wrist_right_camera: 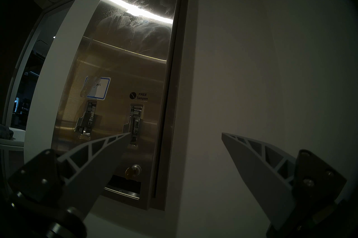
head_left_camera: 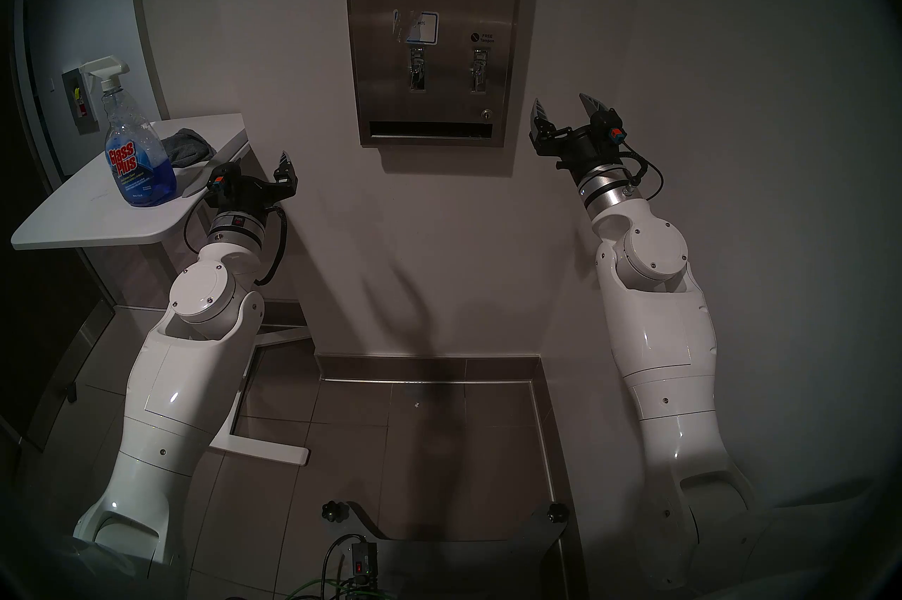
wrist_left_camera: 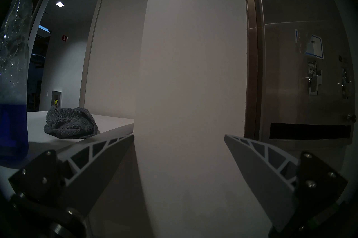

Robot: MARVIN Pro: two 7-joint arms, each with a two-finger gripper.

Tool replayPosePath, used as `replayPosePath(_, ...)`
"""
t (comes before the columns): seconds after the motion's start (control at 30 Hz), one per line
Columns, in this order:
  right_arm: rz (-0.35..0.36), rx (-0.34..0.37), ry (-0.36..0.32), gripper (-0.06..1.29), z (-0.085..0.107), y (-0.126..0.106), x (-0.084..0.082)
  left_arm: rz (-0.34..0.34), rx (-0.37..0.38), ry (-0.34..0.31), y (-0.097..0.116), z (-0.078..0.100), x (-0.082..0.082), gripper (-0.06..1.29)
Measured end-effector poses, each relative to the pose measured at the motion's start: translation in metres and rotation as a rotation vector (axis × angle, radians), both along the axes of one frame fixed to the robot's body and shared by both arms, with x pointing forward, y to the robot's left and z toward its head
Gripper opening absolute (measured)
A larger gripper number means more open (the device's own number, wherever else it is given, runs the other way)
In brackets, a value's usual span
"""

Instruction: Pick up the cleaner bottle and spray the cleaner onto the surface

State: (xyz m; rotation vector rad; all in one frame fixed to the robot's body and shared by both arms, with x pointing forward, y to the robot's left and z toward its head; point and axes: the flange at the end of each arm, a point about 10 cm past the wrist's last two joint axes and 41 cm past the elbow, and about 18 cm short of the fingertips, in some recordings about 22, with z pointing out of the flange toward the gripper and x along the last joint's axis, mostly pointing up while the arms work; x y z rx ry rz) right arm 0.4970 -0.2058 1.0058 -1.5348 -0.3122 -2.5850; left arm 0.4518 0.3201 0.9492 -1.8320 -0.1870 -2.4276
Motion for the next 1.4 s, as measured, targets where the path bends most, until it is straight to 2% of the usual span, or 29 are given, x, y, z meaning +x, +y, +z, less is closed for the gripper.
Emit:
replayPosePath(0.2,0.000,0.000,0.001,1.22,0.000,0.000,0.000,0.050,0.055,-0.014,-0.002,0.005,0.004,1.26)
replayPosePath(0.27,0.000,0.001,0.002,1.22,-0.001,0.000,0.000,0.083,0.067,-0.037,-0.004,0.014,0.007,1.26)
replayPosePath(0.43,0.000,0.001,0.003,1.22,-0.001,0.000,0.000,0.116,0.062,-0.070,-0.006,0.027,0.009,1.26)
replayPosePath(0.6,-0.001,0.002,0.005,1.22,-0.002,0.000,0.001,0.165,0.033,-0.124,-0.011,0.052,0.010,1.26)
replayPosePath(0.87,-0.001,0.004,0.009,1.22,-0.004,0.000,0.001,0.235,0.019,-0.163,-0.022,0.081,0.012,1.26)
replayPosePath(1.13,-0.002,0.006,0.014,1.22,-0.005,0.000,0.002,0.302,0.027,-0.148,-0.038,0.096,0.019,1.26)
replayPosePath(1.4,-0.003,0.008,0.019,1.22,-0.007,-0.001,0.002,0.387,0.044,-0.095,-0.036,0.101,0.029,1.26)
